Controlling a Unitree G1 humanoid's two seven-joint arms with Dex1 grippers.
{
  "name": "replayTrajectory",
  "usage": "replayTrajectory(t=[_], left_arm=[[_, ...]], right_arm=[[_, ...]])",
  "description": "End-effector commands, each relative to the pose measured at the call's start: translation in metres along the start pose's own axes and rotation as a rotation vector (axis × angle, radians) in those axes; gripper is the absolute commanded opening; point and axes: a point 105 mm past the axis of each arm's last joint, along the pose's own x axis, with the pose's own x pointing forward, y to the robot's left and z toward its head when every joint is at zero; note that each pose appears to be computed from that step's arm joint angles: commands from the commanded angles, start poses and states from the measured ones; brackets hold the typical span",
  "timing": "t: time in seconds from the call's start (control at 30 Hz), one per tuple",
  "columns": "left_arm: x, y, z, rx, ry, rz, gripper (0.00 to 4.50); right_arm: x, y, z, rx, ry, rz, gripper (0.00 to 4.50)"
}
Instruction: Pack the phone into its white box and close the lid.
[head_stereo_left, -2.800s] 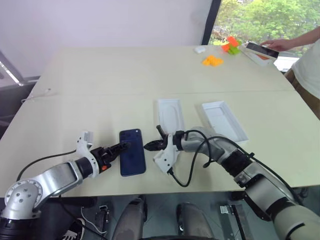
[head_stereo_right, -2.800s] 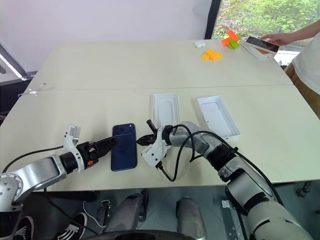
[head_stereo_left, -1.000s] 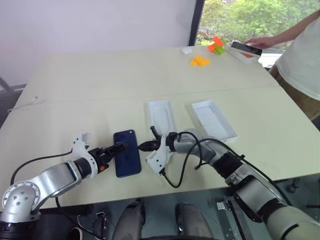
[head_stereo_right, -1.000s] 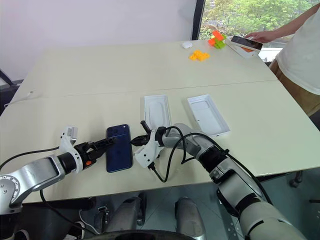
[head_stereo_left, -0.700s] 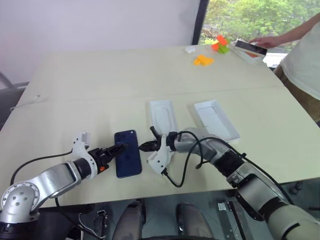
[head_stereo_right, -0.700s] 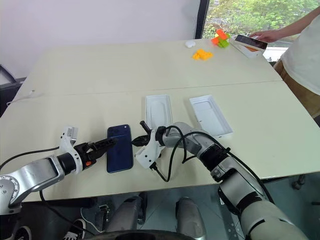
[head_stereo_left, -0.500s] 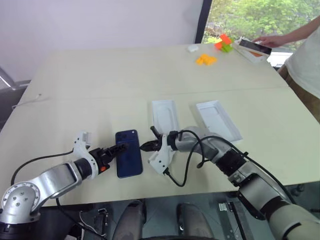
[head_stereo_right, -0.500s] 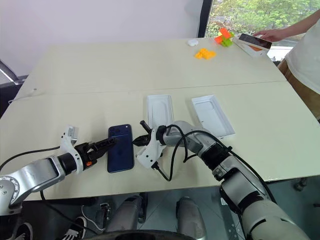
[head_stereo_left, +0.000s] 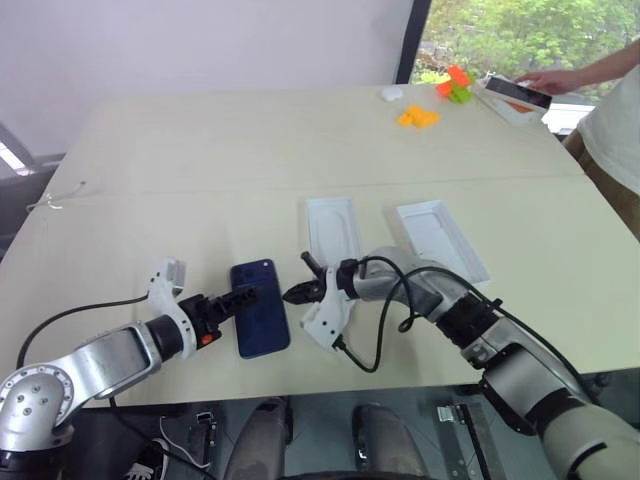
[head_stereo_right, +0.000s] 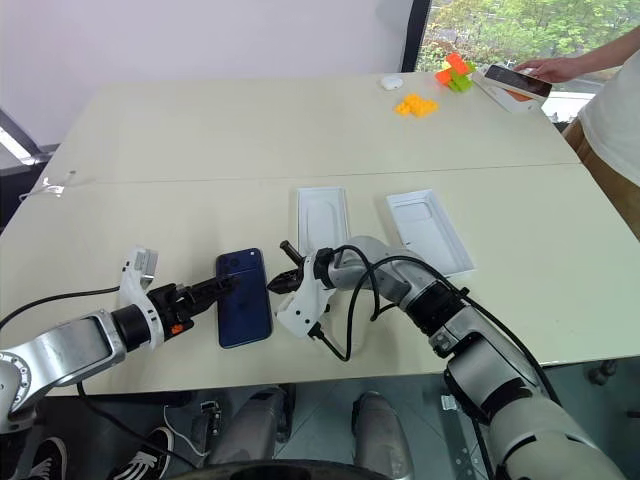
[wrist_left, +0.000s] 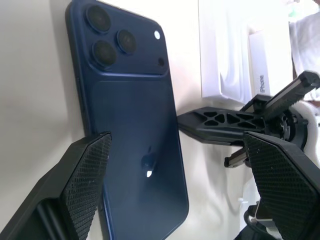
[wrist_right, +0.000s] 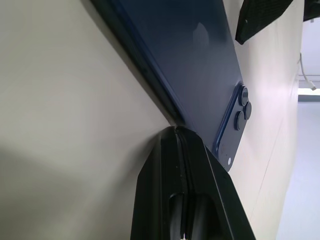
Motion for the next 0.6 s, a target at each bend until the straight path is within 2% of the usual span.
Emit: replayTrajectory(t=[0.03,0.23,0.6], left_arm=[[-0.008,-0.003,0.003,0.024,-0.007,-0.008,4.41],[-0.015,0.01,0.004,0.024,0.009,0.043,4.41],[0.01,0.01,-0.014,-0.076,0.053,0.032,4.41]], right_arm=[[-0.002,-0.006,0.006,-0.021,-0.021,-0.013,0.0],[0.002,-0.004,0.01,-0.003,-0.039,-0.014,0.0],[0.024,0.002,0.02,0.011,-0.073,0.011,0.0]])
